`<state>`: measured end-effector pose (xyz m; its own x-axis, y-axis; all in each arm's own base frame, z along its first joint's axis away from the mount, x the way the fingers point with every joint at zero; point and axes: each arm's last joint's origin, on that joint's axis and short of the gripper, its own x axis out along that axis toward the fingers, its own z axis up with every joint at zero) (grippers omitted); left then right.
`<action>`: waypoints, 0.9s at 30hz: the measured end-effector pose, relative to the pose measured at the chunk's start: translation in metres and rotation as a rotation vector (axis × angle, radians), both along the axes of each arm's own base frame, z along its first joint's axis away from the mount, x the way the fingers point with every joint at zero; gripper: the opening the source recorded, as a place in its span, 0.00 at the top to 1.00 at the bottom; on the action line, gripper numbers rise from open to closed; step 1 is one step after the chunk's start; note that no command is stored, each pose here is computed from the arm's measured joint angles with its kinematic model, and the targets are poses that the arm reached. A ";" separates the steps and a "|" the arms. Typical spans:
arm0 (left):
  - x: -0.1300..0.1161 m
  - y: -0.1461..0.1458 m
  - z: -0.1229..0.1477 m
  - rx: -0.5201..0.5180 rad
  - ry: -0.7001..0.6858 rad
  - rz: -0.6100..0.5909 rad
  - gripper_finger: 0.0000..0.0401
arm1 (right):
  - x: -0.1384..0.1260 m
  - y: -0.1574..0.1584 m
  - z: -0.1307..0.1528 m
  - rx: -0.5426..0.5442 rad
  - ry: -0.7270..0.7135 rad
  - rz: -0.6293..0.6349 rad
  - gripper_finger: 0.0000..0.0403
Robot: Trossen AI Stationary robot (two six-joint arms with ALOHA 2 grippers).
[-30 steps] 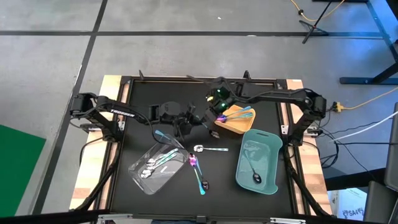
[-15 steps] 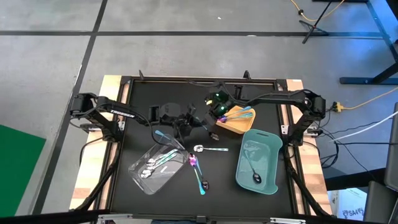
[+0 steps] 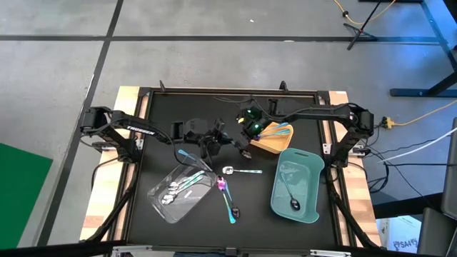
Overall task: Sort silverware by color (type)
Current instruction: Put the blue spoon into the blue bin
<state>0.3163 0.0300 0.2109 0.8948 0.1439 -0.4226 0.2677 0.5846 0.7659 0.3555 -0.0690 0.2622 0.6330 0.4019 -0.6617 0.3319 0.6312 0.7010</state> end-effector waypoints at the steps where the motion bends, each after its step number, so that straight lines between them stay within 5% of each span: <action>1: 0.000 0.000 0.001 0.002 -0.007 0.000 0.95 | 0.000 0.000 0.000 -0.007 0.001 -0.005 0.71; 27: 0.000 0.002 0.001 0.028 -0.008 0.052 0.95 | 0.008 0.007 -0.008 -0.035 0.001 0.012 0.74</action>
